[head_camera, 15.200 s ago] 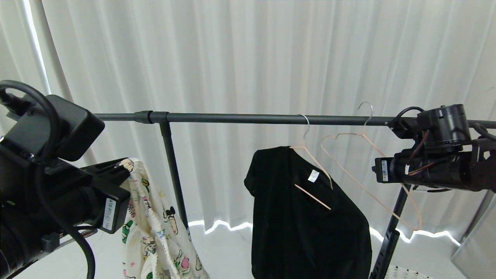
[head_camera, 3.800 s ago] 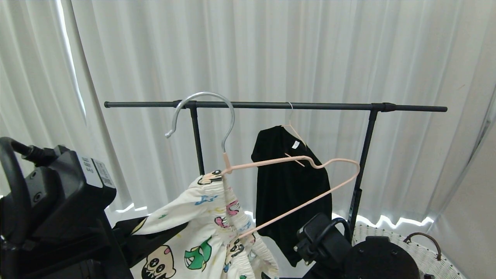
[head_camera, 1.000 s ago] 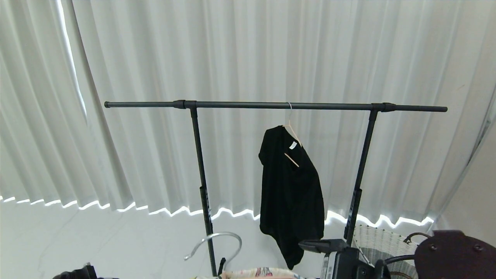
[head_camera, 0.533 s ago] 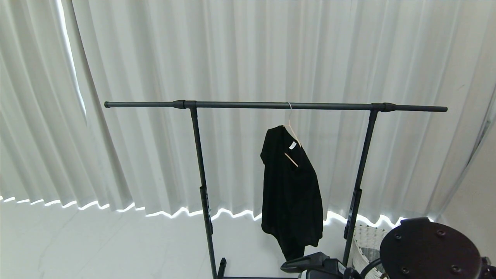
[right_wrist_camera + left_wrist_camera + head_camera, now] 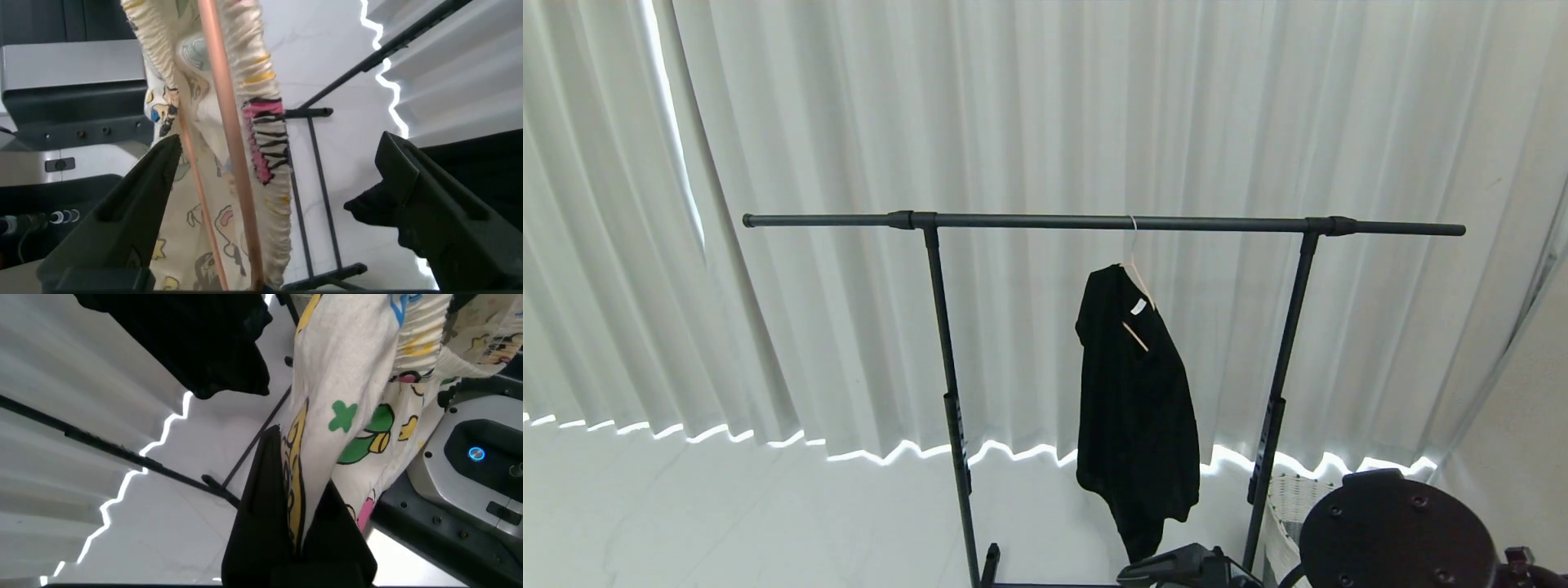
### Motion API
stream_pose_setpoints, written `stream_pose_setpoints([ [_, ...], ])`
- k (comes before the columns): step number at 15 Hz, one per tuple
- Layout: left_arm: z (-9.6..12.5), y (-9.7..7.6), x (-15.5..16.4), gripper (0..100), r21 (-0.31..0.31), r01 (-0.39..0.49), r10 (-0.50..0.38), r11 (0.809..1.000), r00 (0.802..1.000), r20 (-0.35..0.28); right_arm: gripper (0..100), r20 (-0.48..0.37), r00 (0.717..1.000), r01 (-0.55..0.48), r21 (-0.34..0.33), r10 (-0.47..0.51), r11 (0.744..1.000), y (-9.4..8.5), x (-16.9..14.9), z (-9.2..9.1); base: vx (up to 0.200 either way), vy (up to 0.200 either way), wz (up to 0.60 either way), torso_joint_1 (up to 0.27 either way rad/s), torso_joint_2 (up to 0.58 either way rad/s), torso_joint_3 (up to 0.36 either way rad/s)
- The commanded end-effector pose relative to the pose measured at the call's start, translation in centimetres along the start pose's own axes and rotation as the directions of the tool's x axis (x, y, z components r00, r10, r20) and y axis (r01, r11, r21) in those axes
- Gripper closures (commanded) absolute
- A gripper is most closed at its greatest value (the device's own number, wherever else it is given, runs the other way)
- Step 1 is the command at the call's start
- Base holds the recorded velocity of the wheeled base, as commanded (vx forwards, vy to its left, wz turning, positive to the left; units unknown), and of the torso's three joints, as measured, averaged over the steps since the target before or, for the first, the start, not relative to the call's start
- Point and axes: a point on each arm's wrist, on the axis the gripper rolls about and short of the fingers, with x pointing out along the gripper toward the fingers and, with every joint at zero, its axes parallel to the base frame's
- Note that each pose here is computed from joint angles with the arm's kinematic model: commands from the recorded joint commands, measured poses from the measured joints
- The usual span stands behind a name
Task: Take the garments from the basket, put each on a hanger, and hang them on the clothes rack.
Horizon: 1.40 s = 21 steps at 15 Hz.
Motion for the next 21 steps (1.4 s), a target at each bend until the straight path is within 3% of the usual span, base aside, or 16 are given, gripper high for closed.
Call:
stream_pose_setpoints([
  [1,0.1,0.0,0.1,100,-0.004,-0.001,0.001,1.000,1.000,0.008,100,0.000,1.000,0.000,0.000,0.000,1.000,0.0,0.0,0.0,0.000,0.000,0.00,0.000,0.00,0.000],
  [10,0.2,0.0,0.2,100,-0.005,-0.006,0.006,1.000,1.000,0.011,100,-0.006,1.000,0.011,-0.004,-0.011,1.000,0.0,0.0,-0.1,0.000,0.000,0.00,0.000,0.00,0.000],
  [11,0.2,0.0,0.2,0,-0.008,-0.015,0.015,1.000,1.000,0.007,100,-0.003,1.000,0.013,-0.007,-0.013,1.000,0.0,0.0,-0.1,0.000,0.000,0.00,0.000,0.00,0.000],
  [17,-0.1,0.3,-0.4,0,-0.025,-0.023,0.024,0.999,0.999,0.029,100,0.007,0.997,0.071,0.008,-0.071,0.997,-0.7,-1.0,-0.4,0.000,0.000,0.00,0.000,0.00,0.000],
  [21,-3.7,1.6,-0.7,0,-0.088,-0.163,0.158,0.983,0.986,-0.061,100,0.034,0.988,0.149,0.000,-0.149,0.989,-1.9,-4.2,-2.0,0.000,0.000,0.00,0.000,0.00,0.000],
])
